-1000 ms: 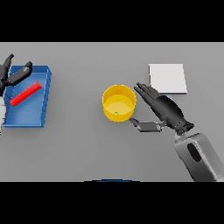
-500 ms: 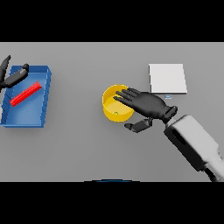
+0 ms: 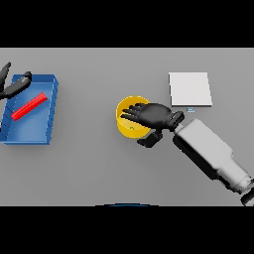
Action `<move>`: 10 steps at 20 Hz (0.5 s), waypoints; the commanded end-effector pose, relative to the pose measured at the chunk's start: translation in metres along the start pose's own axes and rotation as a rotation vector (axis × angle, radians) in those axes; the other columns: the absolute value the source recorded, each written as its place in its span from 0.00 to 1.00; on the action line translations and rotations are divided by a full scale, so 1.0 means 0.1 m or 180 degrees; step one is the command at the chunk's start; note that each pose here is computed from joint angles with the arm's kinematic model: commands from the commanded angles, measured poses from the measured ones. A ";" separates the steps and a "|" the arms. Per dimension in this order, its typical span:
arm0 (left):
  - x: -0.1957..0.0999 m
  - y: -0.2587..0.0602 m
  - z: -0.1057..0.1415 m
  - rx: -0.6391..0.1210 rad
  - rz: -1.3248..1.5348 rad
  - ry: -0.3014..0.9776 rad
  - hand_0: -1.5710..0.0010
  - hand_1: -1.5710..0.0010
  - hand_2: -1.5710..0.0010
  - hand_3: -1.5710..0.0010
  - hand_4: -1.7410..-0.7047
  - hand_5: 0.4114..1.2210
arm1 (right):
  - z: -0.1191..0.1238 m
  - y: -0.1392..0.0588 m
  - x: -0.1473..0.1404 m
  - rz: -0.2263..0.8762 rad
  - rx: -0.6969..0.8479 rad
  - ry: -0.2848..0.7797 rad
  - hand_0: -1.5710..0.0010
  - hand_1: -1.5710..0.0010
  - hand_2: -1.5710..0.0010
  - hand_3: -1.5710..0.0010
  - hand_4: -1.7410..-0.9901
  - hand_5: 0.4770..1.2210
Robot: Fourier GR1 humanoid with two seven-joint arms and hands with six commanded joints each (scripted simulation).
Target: Pick up the red beaker and tilt it to pour out 1 green nut into yellow bowl. Pick up the yellow bowl and place it on the metallic measuring scale.
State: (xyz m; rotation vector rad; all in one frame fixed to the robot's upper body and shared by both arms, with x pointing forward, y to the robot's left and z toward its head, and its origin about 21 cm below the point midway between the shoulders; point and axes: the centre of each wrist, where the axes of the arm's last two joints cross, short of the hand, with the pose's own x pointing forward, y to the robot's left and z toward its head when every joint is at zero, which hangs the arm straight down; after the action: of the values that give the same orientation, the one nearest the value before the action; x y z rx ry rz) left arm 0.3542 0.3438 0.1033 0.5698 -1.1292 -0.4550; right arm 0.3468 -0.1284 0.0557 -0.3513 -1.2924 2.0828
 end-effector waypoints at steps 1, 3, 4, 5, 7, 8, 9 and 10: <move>0.00 0.01 0.00 0.0003 0.0016 -0.0012 1.00 1.00 1.00 1.00 0.91 0.36 | -0.02 0.05 -0.02 -0.0013 0.0051 -0.0035 1.00 1.00 1.00 1.00 0.75 0.26; -0.02 0.00 -0.01 -0.0013 0.0000 -0.0009 1.00 1.00 1.00 1.00 0.91 0.36 | -0.09 0.05 -0.01 0.0000 0.0133 -0.0037 1.00 1.00 1.00 1.00 0.74 0.27; 0.00 0.03 -0.01 0.0004 -0.0027 -0.0010 1.00 1.00 1.00 1.00 0.91 0.36 | -0.11 0.06 -0.04 0.0007 0.0175 -0.0002 1.00 1.00 1.00 0.99 0.74 0.28; -0.04 0.02 0.00 0.0002 -0.0031 0.0004 1.00 1.00 1.00 1.00 0.92 0.37 | -0.12 0.04 -0.03 -0.0001 0.0190 -0.0003 1.00 1.00 1.00 0.99 0.74 0.29; 0.01 0.03 -0.01 0.0001 -0.0044 0.0001 1.00 1.00 1.00 1.00 0.92 0.37 | -0.13 0.09 -0.05 -0.0029 0.0210 0.0026 1.00 1.00 0.99 0.97 0.71 0.34; -0.01 0.03 0.00 0.0006 -0.0044 0.0022 1.00 1.00 1.00 1.00 0.92 0.37 | -0.13 0.06 -0.05 -0.0018 0.0217 0.0047 1.00 0.99 0.98 0.95 0.68 0.39; 0.00 0.04 -0.01 0.0020 -0.0048 -0.0006 1.00 1.00 1.00 1.00 0.92 0.37 | -0.14 0.06 -0.05 0.0004 0.0203 0.0031 0.97 0.96 0.94 0.92 0.64 0.45; 0.00 0.01 -0.02 0.0012 -0.0059 -0.0008 1.00 1.00 1.00 1.00 0.92 0.37 | -0.16 0.04 -0.04 0.0011 0.0192 0.0021 0.88 0.88 0.88 0.86 0.58 0.56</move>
State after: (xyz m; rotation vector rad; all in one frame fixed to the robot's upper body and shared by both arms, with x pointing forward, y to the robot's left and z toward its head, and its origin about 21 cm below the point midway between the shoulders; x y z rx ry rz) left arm 0.3560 0.3449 0.1031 0.5832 -1.1271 -0.4699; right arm 0.3572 -0.1209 0.0442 -0.3340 -1.2234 2.1169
